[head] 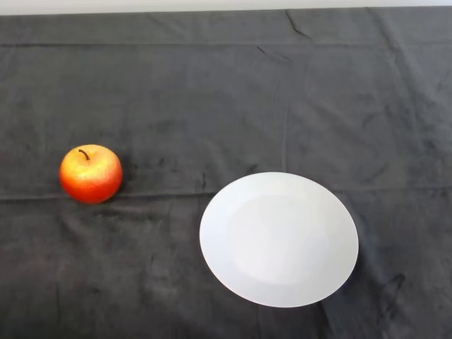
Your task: Move the apple to the plate
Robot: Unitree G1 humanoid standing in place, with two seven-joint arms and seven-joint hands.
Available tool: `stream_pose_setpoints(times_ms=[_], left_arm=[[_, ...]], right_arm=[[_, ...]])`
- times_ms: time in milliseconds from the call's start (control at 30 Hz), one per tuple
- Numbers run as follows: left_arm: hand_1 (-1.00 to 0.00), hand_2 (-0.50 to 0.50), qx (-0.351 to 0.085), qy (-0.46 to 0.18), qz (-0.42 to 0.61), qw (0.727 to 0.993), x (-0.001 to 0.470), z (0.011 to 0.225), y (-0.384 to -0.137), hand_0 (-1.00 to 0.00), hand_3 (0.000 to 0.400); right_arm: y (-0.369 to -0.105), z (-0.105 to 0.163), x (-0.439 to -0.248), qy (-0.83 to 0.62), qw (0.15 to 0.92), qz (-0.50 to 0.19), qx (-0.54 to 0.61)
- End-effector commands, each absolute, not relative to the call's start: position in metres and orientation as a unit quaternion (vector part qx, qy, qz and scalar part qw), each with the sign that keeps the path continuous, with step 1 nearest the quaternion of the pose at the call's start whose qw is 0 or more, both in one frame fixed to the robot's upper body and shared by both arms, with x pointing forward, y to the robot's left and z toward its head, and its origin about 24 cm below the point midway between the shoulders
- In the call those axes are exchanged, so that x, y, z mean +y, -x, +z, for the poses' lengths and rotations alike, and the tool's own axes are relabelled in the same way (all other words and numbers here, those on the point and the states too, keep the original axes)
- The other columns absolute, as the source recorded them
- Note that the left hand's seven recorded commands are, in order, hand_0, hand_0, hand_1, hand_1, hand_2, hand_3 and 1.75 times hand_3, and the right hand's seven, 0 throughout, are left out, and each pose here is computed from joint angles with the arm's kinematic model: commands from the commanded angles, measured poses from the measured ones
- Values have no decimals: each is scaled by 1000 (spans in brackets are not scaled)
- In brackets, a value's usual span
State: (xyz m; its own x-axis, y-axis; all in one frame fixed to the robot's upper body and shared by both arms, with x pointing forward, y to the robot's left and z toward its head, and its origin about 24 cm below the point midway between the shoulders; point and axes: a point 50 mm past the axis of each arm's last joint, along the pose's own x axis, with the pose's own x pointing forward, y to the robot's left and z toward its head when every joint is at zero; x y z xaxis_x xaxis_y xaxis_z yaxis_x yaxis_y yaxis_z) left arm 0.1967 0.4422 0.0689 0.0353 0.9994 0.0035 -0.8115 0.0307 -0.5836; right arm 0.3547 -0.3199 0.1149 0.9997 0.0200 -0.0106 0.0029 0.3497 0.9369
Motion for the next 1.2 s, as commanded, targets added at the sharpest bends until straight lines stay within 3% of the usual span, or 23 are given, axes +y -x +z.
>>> stream_pose_setpoints(times_ms=[33, 767, 1200], left_arm=[[0, 0, -243, 223, 644, 690, 438, 80, -208, 0, 0], [0, 0, -247, 209, 623, 712, 430, 86, -222, 0, 0], [0, 0, -240, 205, 578, 753, 411, 87, -247, 0, 0]], right_arm=[[-347, 106, -328, -573, 819, -12, 12], [-347, 106, -328, -573, 819, -12, 12], [-347, 106, -328, -573, 819, -12, 12]])
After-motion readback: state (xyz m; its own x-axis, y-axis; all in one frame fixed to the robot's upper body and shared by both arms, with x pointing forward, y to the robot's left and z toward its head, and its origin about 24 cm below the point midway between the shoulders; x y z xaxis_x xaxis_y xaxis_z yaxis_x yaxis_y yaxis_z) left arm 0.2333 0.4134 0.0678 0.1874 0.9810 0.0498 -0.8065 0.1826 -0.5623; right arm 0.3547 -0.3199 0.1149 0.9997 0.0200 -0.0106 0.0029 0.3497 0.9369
